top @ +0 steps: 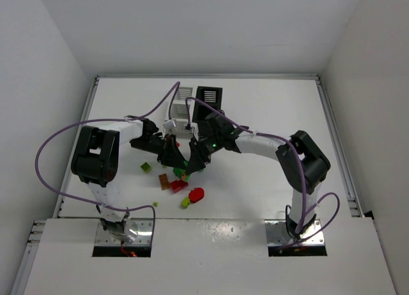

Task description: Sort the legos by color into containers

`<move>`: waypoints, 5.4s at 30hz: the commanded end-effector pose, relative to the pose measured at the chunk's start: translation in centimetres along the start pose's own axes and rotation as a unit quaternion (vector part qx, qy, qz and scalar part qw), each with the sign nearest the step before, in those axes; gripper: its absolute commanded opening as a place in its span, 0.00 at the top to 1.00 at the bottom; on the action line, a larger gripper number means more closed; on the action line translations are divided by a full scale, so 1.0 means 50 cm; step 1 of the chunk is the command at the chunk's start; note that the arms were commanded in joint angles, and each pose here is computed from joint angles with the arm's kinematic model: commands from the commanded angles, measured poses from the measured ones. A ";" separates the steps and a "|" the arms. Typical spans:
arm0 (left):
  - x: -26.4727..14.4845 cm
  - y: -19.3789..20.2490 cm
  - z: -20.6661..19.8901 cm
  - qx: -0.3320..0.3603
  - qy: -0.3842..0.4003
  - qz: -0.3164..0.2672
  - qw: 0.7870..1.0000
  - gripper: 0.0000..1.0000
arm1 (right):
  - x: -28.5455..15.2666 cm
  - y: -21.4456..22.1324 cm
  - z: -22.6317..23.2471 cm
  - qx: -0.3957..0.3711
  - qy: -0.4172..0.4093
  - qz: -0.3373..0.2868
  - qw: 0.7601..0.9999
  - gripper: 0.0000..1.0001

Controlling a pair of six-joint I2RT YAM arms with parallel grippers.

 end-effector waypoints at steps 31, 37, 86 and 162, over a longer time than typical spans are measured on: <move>-0.004 -0.045 -0.007 0.048 0.017 -0.053 0.997 1.00 | -0.025 0.006 0.026 -0.052 -0.040 -0.021 0.998 0.99; -0.048 -0.044 0.008 0.033 -0.013 -0.085 0.996 0.97 | -0.036 0.039 0.031 -0.062 -0.032 -0.007 0.998 1.00; -0.029 -0.023 0.004 0.038 -0.002 -0.068 0.997 0.99 | -0.033 0.067 -0.001 -0.049 0.002 0.032 0.998 1.00; -0.035 -0.035 0.002 0.067 -0.008 -0.068 0.995 0.80 | -0.017 0.077 -0.010 -0.059 0.047 0.056 0.996 1.00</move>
Point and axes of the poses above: each gripper's point midway between its finger pads, its own x axis out along the fingers, its own z axis along the line the jaws close on, y = z × x, the point moved 6 cm from there along -x, back along the fingers, and after that the axes turned 6 degrees about x, right-handed, at the moved point
